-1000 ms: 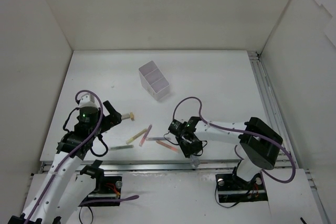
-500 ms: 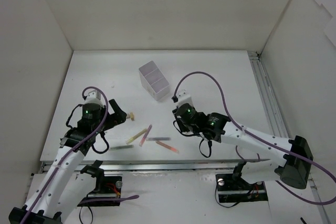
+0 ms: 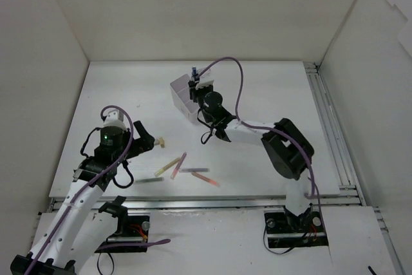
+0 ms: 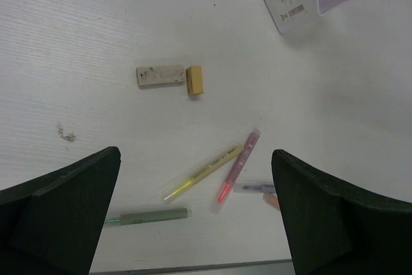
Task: Sort the stationery into containers
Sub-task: Place the stationery in the storage box.
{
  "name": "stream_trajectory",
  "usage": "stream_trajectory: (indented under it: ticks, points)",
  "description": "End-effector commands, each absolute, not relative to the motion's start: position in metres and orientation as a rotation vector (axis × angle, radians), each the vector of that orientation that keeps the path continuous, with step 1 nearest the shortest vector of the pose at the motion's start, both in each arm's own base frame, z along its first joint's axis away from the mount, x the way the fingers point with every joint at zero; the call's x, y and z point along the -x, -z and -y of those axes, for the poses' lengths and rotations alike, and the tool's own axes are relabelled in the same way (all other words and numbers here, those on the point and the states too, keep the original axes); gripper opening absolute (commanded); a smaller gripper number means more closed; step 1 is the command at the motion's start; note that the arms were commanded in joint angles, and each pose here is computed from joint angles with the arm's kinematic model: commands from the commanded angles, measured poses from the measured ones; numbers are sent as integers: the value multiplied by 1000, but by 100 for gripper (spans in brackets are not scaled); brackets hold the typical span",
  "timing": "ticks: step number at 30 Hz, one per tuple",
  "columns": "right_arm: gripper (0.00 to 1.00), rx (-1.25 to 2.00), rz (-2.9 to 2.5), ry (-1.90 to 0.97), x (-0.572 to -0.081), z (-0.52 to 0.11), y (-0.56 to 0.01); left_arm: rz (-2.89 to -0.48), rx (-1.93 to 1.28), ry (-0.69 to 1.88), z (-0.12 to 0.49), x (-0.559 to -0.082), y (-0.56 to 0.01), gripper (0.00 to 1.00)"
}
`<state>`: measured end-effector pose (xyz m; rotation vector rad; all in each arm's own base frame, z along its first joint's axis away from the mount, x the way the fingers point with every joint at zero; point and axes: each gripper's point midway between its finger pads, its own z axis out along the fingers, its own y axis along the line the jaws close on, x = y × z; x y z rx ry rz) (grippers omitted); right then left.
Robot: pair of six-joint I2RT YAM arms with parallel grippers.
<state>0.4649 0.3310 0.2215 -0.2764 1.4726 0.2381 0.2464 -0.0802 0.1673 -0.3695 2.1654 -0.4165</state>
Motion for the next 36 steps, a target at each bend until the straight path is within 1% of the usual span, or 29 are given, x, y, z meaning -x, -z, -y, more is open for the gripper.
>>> stream_trajectory:
  ticks: [1,2,4,5,7,11,16,24,29,36]
  points:
    - [4,26,-1036,-357,-482,-318,-319,-2087,367,367,73,-261,-189,100]
    - [4,-6,-918,-407,-480,-315,-340,-2086,372,358,71,-261,-189,100]
    - [5,-9,-955,-418,-497,-325,-319,-2087,370,354,71,-262,-188,100]
    - [6,-4,-944,-432,-504,-330,-327,-2087,367,355,72,-263,-188,100]
    - [7,-5,-930,-495,-511,-336,-318,-2088,364,353,72,-264,-188,100]
    - [7,-33,-896,-579,-517,-337,-322,-2096,355,356,74,-266,-186,100]
    - [7,-7,-871,-617,-504,-338,-342,-2109,349,360,76,-269,-183,100]
    - [7,23,-852,-634,-492,-340,-353,-2130,340,357,78,-270,-176,100]
    - [8,42,-793,-655,-485,-345,-378,-2115,343,354,76,-269,-180,100]
    - [8,25,-759,-671,-496,-355,-384,-2116,343,347,75,-268,-179,100]
